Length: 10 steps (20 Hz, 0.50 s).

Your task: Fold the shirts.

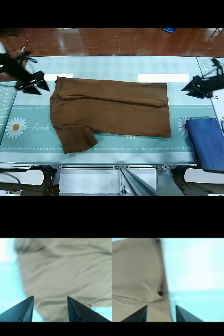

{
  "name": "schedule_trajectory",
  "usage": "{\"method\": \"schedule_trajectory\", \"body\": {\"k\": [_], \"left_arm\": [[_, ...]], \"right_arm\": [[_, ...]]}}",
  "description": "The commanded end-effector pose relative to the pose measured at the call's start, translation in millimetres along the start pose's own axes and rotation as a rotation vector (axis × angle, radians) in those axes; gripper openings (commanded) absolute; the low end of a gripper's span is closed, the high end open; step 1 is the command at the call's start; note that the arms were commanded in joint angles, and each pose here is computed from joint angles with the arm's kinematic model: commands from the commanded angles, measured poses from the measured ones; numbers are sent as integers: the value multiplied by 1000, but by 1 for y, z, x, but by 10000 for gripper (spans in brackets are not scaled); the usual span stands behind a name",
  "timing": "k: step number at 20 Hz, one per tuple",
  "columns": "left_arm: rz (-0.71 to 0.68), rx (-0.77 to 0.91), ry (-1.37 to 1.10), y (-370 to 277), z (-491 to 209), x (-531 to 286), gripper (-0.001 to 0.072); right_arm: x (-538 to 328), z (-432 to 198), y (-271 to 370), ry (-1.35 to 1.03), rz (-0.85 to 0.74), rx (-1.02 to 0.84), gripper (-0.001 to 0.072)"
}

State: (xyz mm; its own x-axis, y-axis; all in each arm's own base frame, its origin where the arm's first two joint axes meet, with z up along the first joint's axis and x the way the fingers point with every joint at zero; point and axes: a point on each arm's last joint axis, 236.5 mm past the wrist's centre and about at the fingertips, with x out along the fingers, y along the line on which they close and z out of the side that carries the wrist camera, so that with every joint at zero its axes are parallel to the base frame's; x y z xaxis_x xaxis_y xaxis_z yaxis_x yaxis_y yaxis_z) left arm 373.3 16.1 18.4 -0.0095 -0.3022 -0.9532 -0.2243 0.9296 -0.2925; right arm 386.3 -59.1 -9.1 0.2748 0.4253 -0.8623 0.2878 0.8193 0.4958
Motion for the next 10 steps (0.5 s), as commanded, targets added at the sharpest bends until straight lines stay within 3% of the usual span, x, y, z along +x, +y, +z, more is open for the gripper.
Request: {"method": "schedule_trajectory", "body": {"k": [1, 4, 10], "left_arm": [[-145, -108, -127, 18, -38, -5, 510], [-347, -266, -143, 26, -92, 31, 510], [-341, -425, -16, 37, -175, 119, 510]], "right_arm": [[-7, -38, -31, -148, -40, 74, 411], [26, -87, -22, -172, 47, 127, 411], [35, -95, 13, -191, 227, 154, 408]]}}
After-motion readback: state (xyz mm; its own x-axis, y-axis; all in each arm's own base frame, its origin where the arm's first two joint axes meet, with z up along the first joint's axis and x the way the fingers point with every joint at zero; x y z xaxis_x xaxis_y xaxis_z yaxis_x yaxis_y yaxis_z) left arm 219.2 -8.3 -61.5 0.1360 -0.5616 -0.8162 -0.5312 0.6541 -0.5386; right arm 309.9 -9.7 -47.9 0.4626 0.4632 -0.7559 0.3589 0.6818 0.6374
